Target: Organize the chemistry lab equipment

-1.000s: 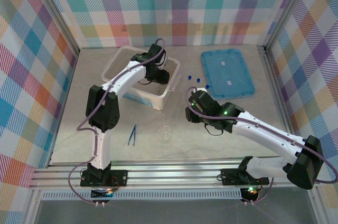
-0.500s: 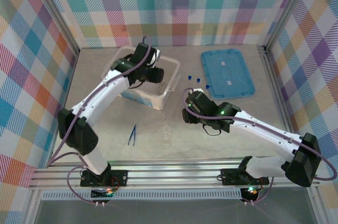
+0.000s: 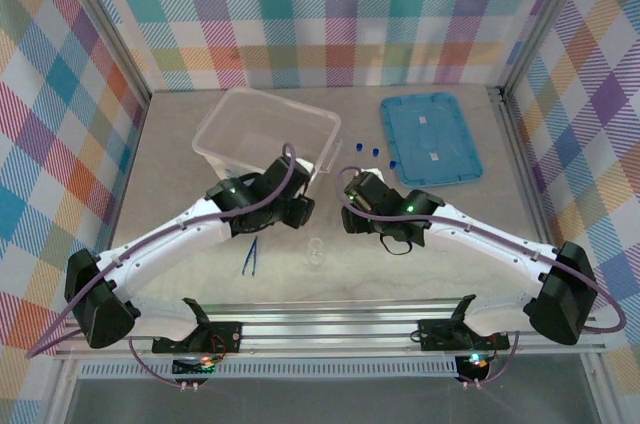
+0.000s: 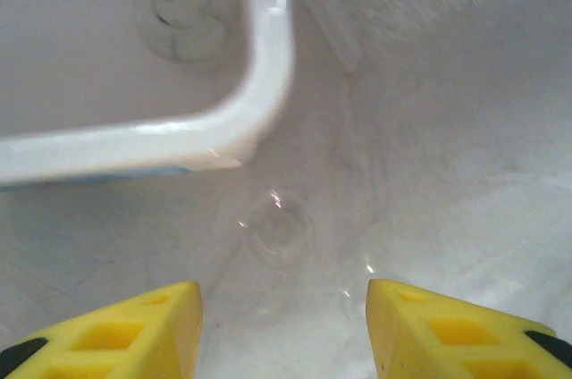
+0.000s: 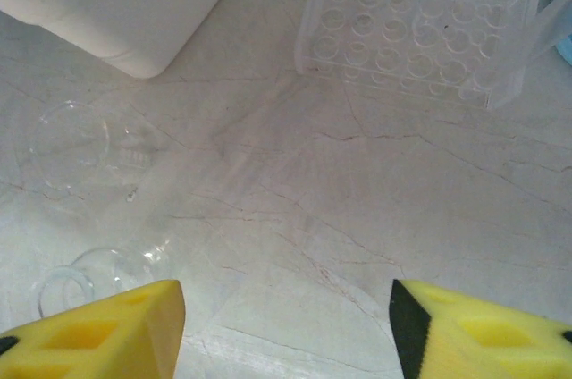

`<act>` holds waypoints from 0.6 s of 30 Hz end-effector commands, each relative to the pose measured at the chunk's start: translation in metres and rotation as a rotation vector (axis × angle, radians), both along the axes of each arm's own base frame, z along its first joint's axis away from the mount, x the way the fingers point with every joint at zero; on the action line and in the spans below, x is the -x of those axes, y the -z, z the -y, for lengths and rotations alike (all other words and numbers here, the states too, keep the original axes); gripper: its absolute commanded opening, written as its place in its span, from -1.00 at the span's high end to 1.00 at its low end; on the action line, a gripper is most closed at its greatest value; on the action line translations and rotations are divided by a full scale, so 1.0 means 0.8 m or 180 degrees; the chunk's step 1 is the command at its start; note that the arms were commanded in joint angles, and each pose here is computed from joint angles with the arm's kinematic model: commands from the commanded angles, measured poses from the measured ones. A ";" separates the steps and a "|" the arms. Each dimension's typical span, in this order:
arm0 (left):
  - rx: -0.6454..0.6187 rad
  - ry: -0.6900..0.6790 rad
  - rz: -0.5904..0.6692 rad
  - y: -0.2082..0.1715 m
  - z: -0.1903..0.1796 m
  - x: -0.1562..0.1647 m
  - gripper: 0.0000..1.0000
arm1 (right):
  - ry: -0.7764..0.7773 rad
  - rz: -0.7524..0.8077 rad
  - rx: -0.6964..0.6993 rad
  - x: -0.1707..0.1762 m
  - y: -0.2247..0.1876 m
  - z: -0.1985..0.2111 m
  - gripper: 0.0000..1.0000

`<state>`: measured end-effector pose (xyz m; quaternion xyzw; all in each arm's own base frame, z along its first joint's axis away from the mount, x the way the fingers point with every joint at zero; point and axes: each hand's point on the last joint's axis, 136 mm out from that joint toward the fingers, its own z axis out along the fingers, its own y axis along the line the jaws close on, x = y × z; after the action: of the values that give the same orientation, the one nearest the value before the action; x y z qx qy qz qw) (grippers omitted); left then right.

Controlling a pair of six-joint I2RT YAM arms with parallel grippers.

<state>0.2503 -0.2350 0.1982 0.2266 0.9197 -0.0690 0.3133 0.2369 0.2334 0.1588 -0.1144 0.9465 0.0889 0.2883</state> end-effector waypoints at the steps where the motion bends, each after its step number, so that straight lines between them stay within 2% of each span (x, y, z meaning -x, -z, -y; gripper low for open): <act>1: 0.0067 -0.0061 0.0018 0.011 0.007 0.018 -0.03 | 0.0110 -0.0085 -0.0069 -0.003 -0.001 -0.002 -0.30; 7: 0.0018 0.0039 -0.0165 0.061 0.025 0.043 -0.07 | 0.0157 -0.0083 -0.0070 -0.005 -0.002 0.000 -0.34; 18: -0.0046 0.0271 -0.0404 0.110 0.056 0.069 -0.10 | 0.0284 -0.0161 0.0005 -0.001 0.012 0.017 -0.35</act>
<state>0.1990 -0.2725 0.1168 0.2658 0.9270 -0.0782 0.2528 0.2399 0.2271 0.1498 -0.0850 0.9548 0.0824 0.2726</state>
